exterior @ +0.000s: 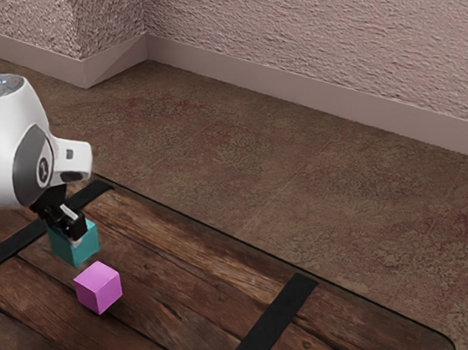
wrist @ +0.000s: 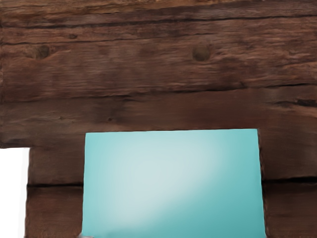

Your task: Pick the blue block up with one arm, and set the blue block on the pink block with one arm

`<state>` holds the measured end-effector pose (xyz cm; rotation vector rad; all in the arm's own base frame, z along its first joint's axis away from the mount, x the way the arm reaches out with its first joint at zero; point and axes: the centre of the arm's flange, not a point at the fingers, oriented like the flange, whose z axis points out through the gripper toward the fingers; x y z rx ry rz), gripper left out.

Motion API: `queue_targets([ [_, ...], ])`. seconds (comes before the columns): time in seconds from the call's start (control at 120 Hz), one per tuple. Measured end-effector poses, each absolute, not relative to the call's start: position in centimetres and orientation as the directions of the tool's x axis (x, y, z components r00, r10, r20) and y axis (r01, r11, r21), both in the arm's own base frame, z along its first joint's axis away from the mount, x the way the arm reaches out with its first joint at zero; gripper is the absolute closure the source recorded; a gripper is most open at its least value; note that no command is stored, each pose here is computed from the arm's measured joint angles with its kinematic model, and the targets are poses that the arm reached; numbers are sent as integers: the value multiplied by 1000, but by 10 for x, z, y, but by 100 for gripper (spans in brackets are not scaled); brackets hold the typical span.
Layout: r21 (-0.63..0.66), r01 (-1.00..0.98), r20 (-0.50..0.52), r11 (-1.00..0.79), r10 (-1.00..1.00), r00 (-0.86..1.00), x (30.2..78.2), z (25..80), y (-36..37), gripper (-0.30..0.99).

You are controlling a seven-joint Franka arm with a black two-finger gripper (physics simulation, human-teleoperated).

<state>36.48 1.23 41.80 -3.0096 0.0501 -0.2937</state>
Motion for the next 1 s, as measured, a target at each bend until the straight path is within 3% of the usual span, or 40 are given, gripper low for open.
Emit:
queue_targets([
  [0.342,-129,-20,186,-991,-44,982,365,418,39,50],
  [0.55,-135,-125,186,-983,-150,971,367,419,9,50],
  [1.0,-153,-140,198,-978,-169,966,378,422,15,52],
])
